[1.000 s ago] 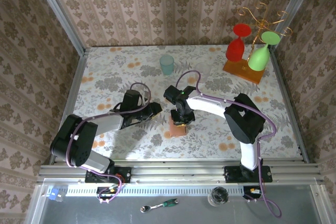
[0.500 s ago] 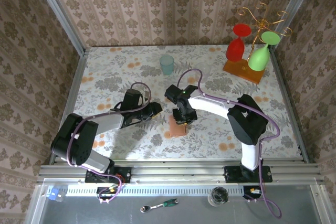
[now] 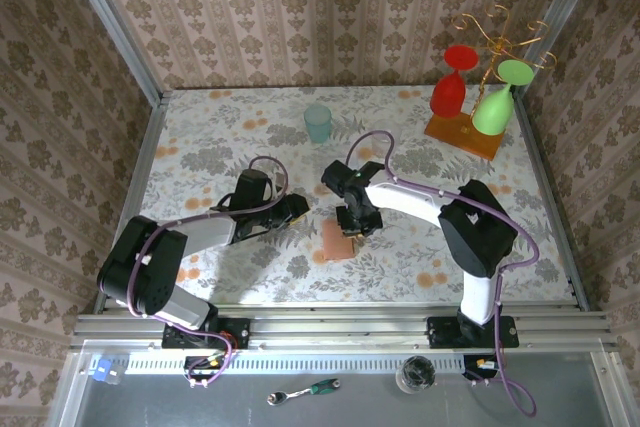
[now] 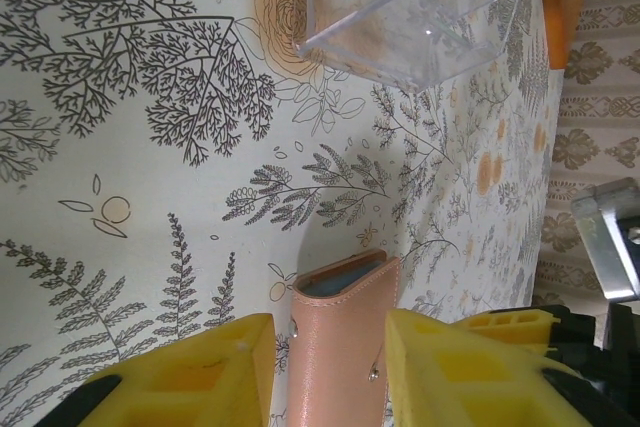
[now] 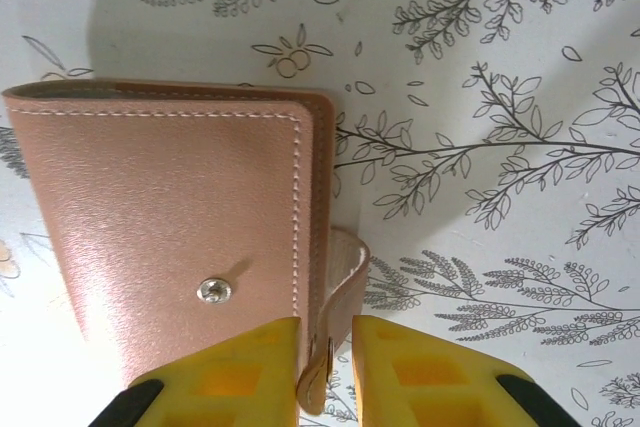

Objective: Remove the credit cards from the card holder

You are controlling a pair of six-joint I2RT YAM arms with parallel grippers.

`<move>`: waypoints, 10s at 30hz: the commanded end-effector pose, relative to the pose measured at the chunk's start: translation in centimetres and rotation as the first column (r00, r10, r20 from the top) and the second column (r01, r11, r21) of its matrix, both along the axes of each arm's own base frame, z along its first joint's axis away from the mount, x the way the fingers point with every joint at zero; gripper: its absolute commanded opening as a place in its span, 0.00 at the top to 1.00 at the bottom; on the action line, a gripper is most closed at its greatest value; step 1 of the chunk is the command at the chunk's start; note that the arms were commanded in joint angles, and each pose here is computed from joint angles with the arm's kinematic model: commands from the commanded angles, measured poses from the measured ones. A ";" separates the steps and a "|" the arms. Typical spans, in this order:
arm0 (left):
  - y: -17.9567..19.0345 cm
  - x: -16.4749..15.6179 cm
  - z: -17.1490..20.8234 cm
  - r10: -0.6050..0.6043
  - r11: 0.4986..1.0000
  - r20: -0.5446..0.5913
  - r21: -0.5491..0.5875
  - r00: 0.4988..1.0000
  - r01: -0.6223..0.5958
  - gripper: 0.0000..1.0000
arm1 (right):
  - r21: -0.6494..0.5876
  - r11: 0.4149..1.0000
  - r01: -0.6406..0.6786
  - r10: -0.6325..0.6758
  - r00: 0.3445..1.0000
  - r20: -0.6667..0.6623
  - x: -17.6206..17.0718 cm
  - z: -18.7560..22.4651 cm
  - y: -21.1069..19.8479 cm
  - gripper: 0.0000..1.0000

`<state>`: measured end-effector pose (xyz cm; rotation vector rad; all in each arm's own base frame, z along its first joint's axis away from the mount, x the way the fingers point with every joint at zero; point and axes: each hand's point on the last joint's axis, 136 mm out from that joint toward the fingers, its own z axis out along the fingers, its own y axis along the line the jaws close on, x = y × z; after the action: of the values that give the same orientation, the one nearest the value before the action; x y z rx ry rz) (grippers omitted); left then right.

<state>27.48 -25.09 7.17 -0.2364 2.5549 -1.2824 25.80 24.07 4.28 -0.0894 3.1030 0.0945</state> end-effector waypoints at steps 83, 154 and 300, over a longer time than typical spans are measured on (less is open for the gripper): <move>2.4 -0.3 0.6 0.073 0.985 0.118 0.144 0.990 -0.089 0.61 | 0.289 0.954 0.083 -0.117 0.988 0.101 2.5 6.1 0.2 0.94; -2.1 -0.2 0.2 -0.114 0.992 0.093 0.064 0.989 0.108 0.85 | 0.181 0.962 0.206 -0.221 0.973 0.068 4.4 -1.2 -5.8 0.94; -3.3 -2.1 -4.2 -0.182 0.972 -0.166 0.119 0.969 0.203 1.00 | 0.483 0.871 0.086 -0.105 0.994 0.012 3.9 0.6 4.0 0.69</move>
<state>25.95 -29.03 3.53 -0.0729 2.8242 -1.2323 30.00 27.96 5.68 0.0809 2.9121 0.8271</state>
